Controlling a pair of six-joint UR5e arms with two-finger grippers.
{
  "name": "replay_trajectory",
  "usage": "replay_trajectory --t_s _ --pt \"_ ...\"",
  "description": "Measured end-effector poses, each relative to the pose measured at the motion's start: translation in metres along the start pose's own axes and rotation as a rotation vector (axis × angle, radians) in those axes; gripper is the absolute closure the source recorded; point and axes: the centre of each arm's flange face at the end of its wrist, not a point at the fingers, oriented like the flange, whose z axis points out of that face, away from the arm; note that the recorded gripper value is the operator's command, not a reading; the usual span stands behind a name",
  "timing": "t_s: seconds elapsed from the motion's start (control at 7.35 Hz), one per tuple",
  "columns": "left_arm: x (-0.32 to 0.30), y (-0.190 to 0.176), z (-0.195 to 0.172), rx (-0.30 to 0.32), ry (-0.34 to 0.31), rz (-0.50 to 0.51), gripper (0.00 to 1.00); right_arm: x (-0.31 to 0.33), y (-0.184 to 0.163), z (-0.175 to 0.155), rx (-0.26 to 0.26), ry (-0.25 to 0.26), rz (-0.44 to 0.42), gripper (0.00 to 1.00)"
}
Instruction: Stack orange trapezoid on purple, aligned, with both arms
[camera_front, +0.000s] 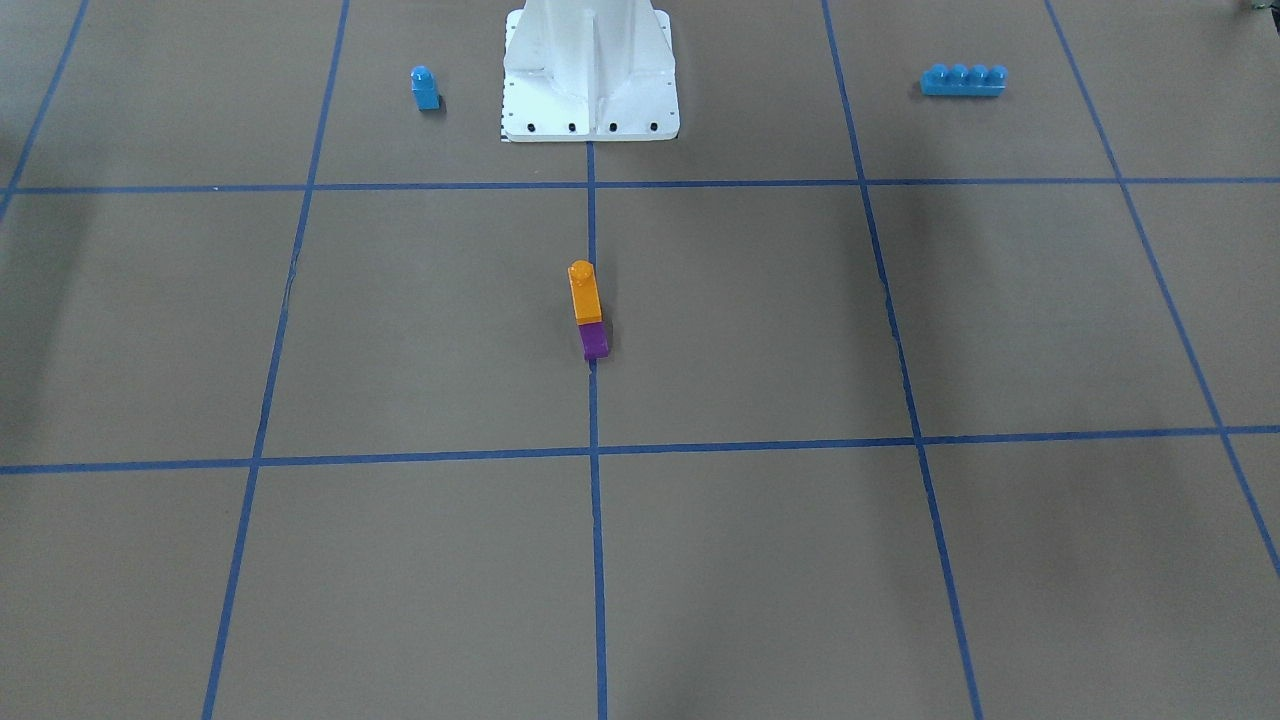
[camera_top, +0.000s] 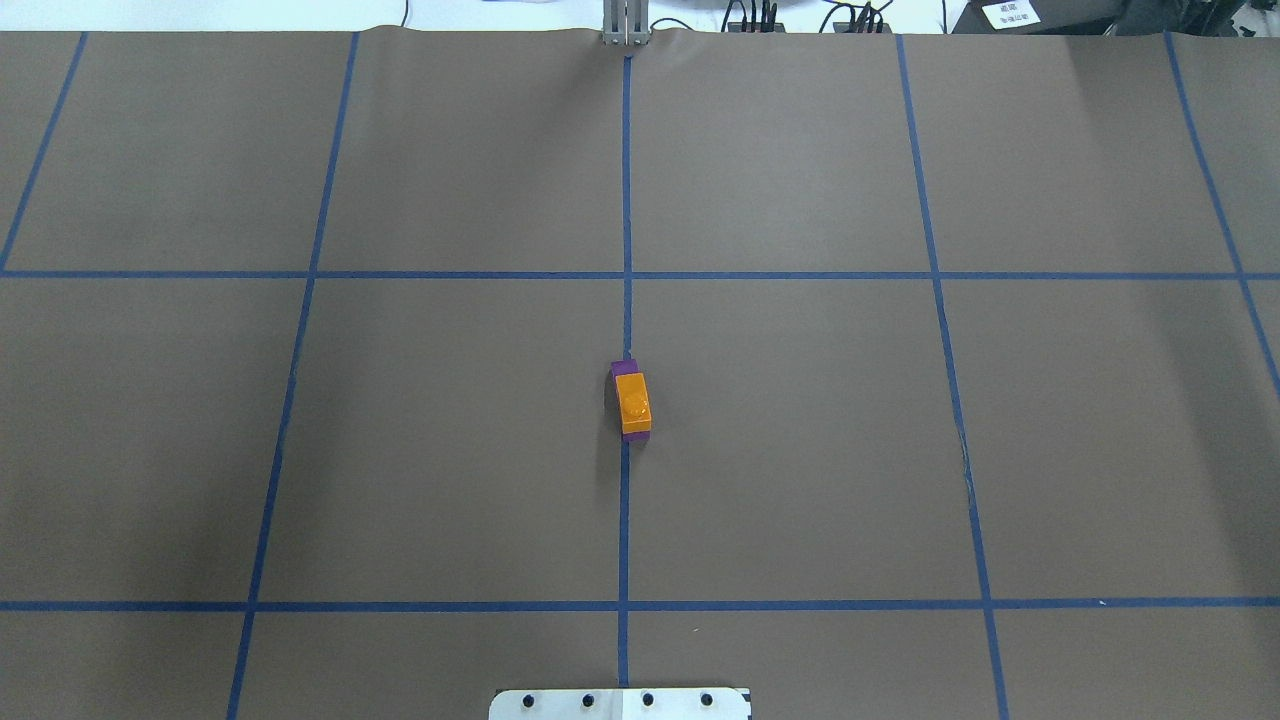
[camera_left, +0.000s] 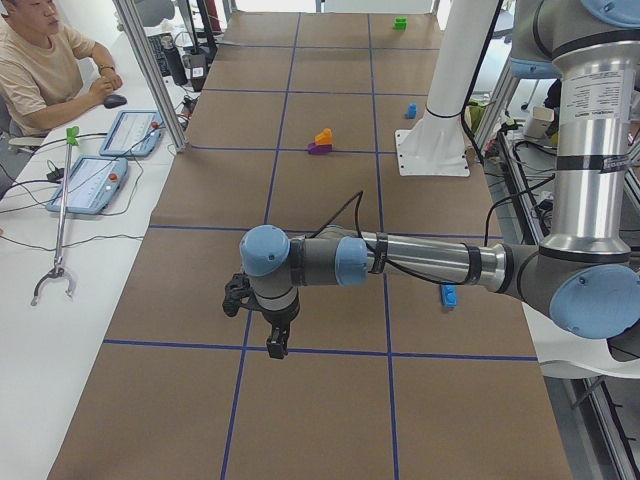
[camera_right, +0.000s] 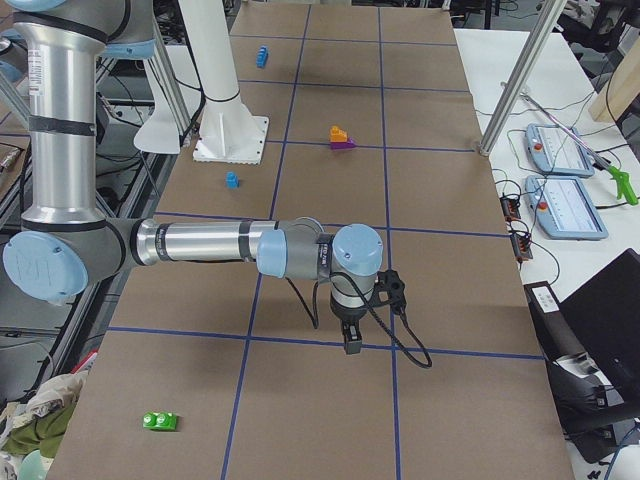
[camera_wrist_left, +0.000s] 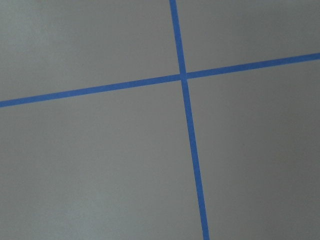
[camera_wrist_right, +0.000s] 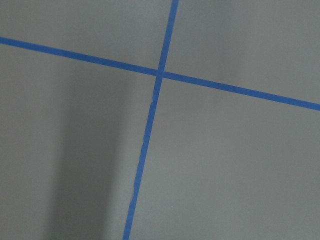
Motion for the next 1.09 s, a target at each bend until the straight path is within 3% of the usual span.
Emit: replay_trajectory --t_s 0.54,1.09 --pt "-0.005 0.005 0.007 -0.014 0.007 -0.013 0.00 -0.007 -0.002 0.005 -0.013 0.004 -0.022 0.00" --pt "0.003 0.001 -0.003 0.010 0.004 0.016 0.00 -0.011 0.000 0.008 -0.016 -0.003 -0.030 0.00"
